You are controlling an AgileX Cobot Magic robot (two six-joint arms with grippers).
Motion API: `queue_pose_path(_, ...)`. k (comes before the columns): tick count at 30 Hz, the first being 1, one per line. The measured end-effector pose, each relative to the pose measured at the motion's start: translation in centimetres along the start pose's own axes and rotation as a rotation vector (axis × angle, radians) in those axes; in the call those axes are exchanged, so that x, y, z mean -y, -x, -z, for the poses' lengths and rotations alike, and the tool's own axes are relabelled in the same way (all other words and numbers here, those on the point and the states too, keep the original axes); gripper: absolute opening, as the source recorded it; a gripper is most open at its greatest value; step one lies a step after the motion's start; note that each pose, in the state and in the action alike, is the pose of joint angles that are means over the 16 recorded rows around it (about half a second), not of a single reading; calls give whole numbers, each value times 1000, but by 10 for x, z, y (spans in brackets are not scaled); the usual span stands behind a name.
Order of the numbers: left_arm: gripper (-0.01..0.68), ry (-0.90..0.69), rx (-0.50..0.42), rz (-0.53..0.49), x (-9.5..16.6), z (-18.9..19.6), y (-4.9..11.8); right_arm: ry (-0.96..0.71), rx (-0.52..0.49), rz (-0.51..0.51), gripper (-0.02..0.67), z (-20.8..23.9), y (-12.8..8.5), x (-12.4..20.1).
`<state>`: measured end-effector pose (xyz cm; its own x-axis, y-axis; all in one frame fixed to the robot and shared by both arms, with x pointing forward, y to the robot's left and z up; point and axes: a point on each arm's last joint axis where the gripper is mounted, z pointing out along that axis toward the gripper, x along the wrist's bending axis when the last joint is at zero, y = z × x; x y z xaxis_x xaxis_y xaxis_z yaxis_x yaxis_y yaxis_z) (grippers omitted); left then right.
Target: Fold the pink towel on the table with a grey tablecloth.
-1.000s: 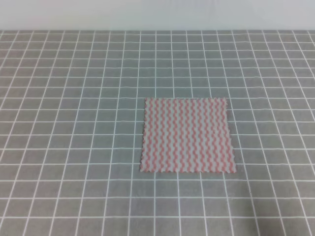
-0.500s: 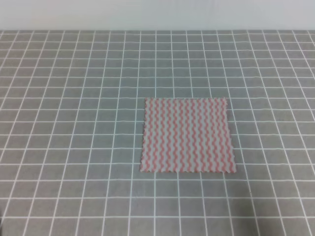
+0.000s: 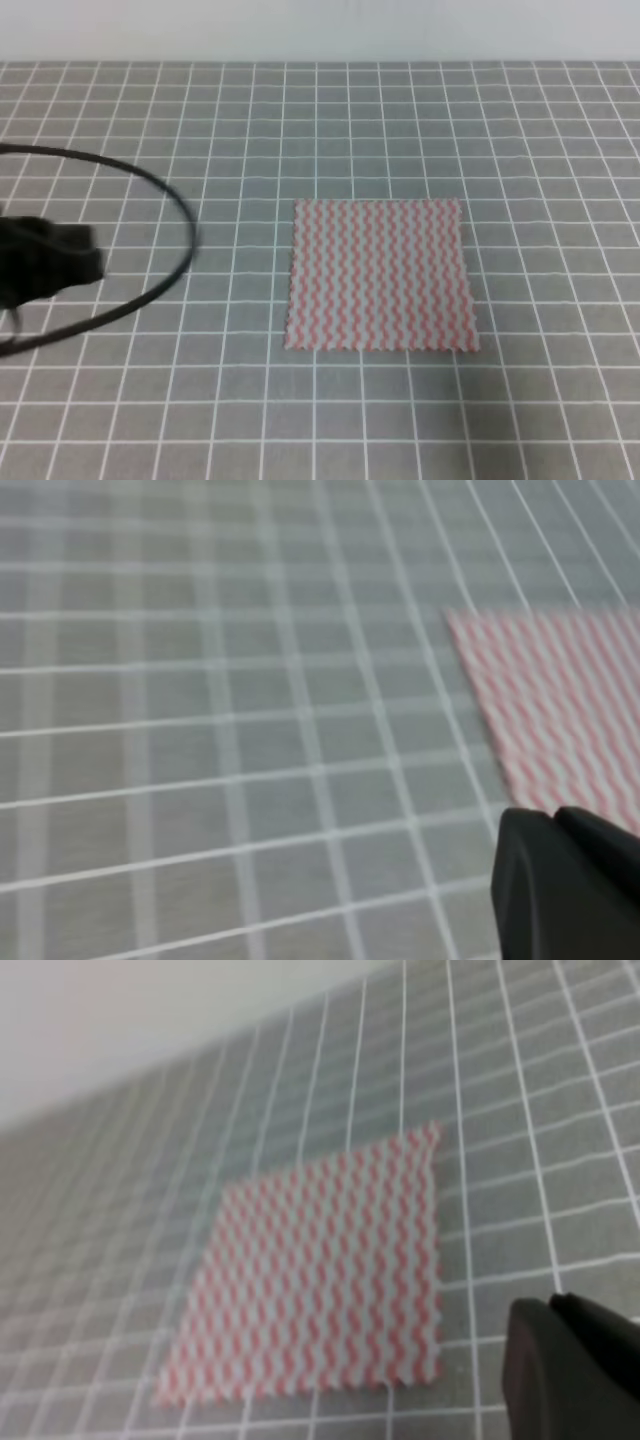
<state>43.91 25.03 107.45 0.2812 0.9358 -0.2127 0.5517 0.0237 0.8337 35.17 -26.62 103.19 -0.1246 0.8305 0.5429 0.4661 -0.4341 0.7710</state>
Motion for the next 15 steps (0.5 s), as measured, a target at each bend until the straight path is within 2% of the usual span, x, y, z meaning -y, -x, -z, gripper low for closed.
queue_pose_path(3, -2, -80, 63, -78, -7, -25, 12, -156, -7, 71, -17, -19, -8, -13)
queue_pose_path(9, -2, -200, 172, -212, -11, -75, 43, -475, 11, 151, -17, -76, -15, -37)
queue_pose_path(15, -2, -276, 233, -295, -9, -113, 69, -792, 87, 263, -18, -142, -21, -36)
